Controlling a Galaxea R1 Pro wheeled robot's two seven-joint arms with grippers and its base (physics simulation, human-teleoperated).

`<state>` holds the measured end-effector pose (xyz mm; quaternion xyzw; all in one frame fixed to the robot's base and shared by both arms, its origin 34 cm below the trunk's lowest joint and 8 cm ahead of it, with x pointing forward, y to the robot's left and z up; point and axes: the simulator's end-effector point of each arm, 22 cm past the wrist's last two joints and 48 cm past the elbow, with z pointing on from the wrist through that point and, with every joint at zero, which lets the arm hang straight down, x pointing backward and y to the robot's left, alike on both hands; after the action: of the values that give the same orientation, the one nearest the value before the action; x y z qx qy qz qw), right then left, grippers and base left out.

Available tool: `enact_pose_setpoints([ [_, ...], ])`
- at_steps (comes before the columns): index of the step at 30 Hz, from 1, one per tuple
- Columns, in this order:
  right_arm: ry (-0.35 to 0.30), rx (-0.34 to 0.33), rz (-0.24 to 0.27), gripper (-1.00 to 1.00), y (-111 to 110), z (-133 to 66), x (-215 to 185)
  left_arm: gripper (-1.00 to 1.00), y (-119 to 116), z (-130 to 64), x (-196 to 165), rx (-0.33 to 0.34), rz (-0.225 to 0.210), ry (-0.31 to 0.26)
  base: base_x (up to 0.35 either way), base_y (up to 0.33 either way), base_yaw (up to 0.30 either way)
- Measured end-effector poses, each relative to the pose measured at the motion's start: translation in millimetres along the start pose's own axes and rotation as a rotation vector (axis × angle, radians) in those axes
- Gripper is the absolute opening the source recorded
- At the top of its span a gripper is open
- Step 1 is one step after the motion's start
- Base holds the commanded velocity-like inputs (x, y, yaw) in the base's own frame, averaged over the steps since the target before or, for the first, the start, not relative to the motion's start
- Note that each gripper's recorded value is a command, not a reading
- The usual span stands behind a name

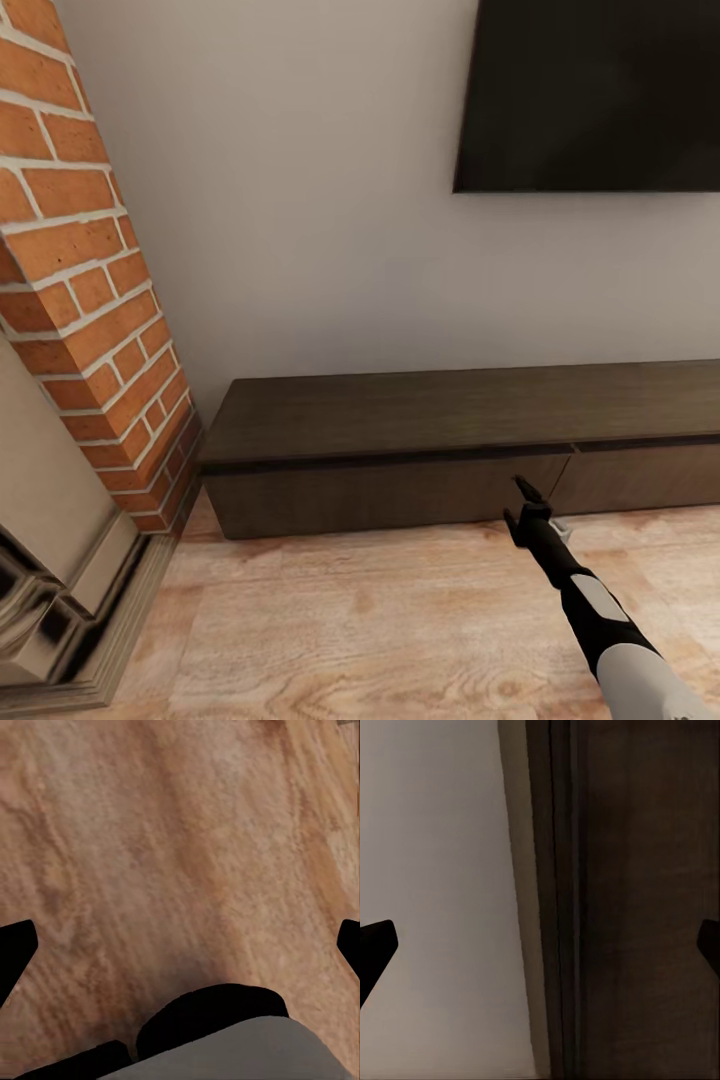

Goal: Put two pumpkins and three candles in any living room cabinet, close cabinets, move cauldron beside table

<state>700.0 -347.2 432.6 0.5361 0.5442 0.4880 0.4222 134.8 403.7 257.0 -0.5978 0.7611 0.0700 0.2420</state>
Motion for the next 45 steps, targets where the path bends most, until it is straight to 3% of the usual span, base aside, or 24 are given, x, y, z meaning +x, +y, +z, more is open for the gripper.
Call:
enact_pose_setpoints([
  [3,0.009,0.027,0.004,1.00,-5.2,0.2,2.0,1.00,-10.0,-0.4,0.7,0.054,0.060,-0.019,0.000,0.000,0.000],
  [12,0.004,-0.018,-0.020,1.00,17.3,4.5,-0.8,1.00,-37.8,-2.2,10.8,0.126,0.110,-0.013,0.000,0.000,0.000],
  [14,0.000,-0.030,-0.026,1.00,22.2,5.2,-1.7,1.00,-55.9,-4.0,10.0,0.163,0.130,-0.019,0.000,0.000,0.000],
  [15,-0.001,-0.033,-0.027,1.00,23.3,5.3,-2.1,1.00,-65.9,-5.1,12.1,0.183,0.148,-0.016,0.000,0.000,0.000],
  [17,-0.003,-0.038,-0.030,1.00,25.7,5.5,-2.9,1.00,-104.1,-11.7,18.1,0.243,0.240,-0.016,0.000,0.000,0.000],
  [19,-0.002,-0.038,-0.030,1.00,25.7,5.5,-2.5,1.00,-120.5,-15.8,14.3,0.253,0.277,-0.029,0.000,0.000,0.000],
  [20,-0.003,-0.038,-0.031,1.00,26.1,5.6,-2.7,1.00,-150.2,-25.7,14.7,0.267,0.345,-0.032,0.000,0.000,0.000],
  [24,-0.004,-0.039,-0.031,1.00,26.4,5.7,-2.7,1.00,-200.6,-44.2,2.2,0.309,0.409,-0.078,0.000,0.000,0.000],
  [26,-0.003,-0.038,-0.032,1.00,26.0,5.7,-2.3,1.00,-230.6,-48.8,-12.5,0.341,0.424,-0.118,0.000,0.000,0.000],
  [30,-0.003,-0.037,-0.031,1.00,25.2,5.5,-1.7,1.00,-266.7,-50.0,-33.1,0.384,0.436,-0.161,0.000,0.000,0.000],
  [34,-0.004,-0.029,-0.029,1.00,21.5,5.0,-0.4,1.00,-289.5,-49.9,-44.2,0.410,0.444,-0.175,0.000,0.000,0.000],
  [39,-0.036,-0.026,-0.045,1.00,18.9,4.0,-6.4,1.00,-364.6,-54.3,-51.8,0.488,0.486,-0.120,0.000,0.000,0.000],
  [45,-0.061,-0.030,-0.054,1.00,18.0,3.7,-9.0,1.00,-430.3,-70.3,-54.0,0.550,0.524,-0.066,0.000,0.000,0.000],
])
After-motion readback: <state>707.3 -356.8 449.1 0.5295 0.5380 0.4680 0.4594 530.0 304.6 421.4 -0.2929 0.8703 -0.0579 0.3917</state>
